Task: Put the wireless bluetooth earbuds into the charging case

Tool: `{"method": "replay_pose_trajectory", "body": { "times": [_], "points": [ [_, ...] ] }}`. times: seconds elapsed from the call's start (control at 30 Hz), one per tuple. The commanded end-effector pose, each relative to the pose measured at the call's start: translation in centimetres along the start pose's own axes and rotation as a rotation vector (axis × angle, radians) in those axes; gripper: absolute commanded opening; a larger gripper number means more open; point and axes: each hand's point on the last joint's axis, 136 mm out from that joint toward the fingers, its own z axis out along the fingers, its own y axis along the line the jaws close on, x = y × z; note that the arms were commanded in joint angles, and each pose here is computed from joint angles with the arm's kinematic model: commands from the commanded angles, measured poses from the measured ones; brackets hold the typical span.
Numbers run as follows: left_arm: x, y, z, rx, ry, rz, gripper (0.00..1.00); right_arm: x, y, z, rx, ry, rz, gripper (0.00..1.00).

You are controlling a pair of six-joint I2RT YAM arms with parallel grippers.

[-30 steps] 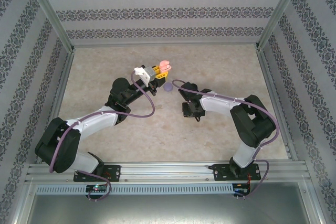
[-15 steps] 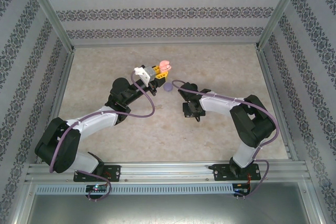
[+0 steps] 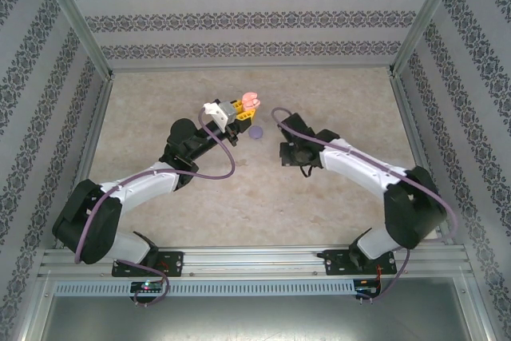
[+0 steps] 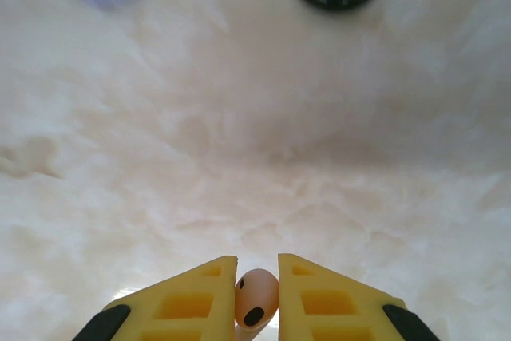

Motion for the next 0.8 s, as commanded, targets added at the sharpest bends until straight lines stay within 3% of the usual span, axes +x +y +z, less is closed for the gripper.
{"method": "replay_pose_trajectory", "body": {
  "times": [0.0,0.23,0.43,0.77],
  "points": [
    [-2.1,0.1,-0.6,0.003,-0.062,0.022,0.00,-3.6,-0.1,-4.5,-0.009,-0.121,-0.017,0.16],
    [-1.2,-0.7,-0.7,0.044,-0.036,0.016,0.00,-9.9,2.1,-13.9,-0.114,-0.360,-0.076,0.16],
    [-0.5,-2.3,-0.2,0.151,-0.011,-0.010,0.00,-13.1,5.0,-20.2,-0.220,-0.539,-0.166,0.17],
    [-0.8,-4.0,1.4,0.298,-0.016,-0.085,0.00,-13.1,9.7,-23.0,-0.348,-0.707,-0.413,0.17]
  ]
}}
